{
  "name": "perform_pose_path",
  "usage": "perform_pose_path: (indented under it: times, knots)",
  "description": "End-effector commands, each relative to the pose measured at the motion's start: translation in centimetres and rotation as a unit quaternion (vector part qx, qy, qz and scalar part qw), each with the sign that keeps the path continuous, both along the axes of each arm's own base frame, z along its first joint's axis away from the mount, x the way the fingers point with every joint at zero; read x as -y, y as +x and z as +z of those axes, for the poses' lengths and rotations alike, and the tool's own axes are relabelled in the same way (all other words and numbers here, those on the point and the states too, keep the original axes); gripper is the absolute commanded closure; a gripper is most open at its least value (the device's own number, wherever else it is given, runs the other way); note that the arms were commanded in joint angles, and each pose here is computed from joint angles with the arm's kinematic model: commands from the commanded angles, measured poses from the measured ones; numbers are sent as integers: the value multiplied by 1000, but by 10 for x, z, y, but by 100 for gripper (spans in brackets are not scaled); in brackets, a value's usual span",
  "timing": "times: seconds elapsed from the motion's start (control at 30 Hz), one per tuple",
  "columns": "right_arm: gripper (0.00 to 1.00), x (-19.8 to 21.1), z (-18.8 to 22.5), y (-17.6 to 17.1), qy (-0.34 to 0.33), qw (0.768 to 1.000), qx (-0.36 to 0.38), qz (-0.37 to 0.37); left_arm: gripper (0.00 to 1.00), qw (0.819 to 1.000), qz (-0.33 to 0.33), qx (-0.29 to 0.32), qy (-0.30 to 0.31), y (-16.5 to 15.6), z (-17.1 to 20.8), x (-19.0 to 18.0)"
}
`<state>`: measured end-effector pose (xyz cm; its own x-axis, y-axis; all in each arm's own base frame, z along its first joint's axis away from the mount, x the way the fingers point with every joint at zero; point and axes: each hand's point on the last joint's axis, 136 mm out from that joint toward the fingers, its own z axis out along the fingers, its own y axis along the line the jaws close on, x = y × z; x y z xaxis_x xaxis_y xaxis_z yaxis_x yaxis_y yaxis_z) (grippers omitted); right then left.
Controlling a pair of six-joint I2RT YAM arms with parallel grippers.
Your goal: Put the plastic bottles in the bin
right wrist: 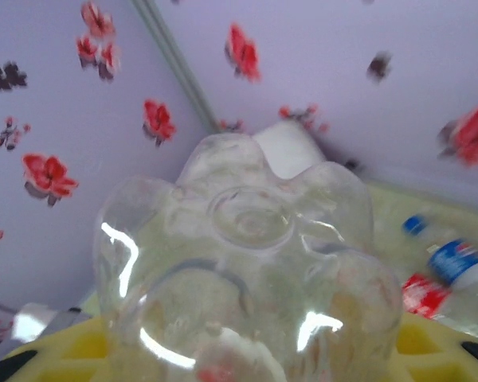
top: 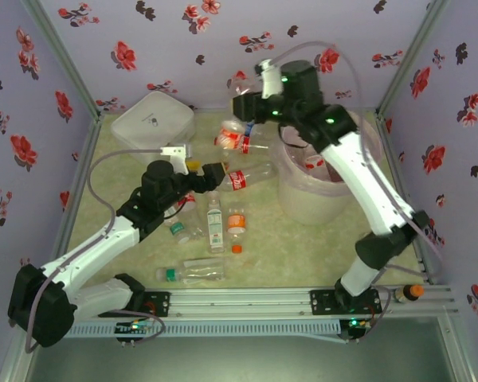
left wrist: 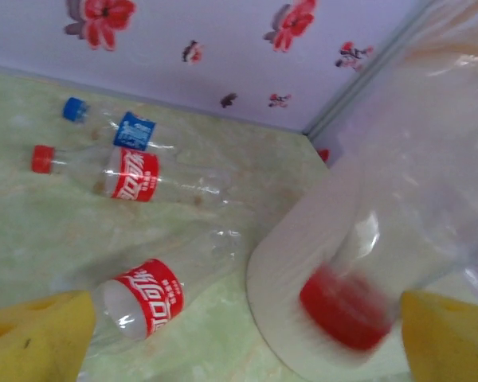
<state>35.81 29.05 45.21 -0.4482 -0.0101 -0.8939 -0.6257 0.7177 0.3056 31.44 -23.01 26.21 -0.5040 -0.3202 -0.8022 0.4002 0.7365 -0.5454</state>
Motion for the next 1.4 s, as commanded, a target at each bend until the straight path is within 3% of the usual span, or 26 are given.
perform_pose_path:
  times: [0.0,0.17,0.27,0.4,0.77,1.07,1.3,1.37]
  knots:
    - [79,63,61,-28,-49,991,104,-69,11,989,91,-106,43,14,-57,-38]
    - [89,144,75,-31,-117,963,148,-192,11,971,131,-185,74,21,-94,-52]
    - [94,189,74,-27,-136,945,148,-258,10,967,143,-196,82,23,-100,-56]
    - [96,214,43,-13,-176,936,115,-284,10,963,160,-200,87,25,-102,-64]
    - [100,190,-86,11,-202,954,-73,-208,9,955,185,-209,105,14,-106,-89]
    - [100,179,-192,18,-200,941,-209,-178,12,943,196,-219,155,2,-96,-118]
    - [100,180,-255,32,-202,925,-265,-184,12,926,208,-248,194,-24,-96,-148]
    - [95,181,-267,36,-196,922,-275,-189,13,922,212,-258,198,-31,-101,-153]
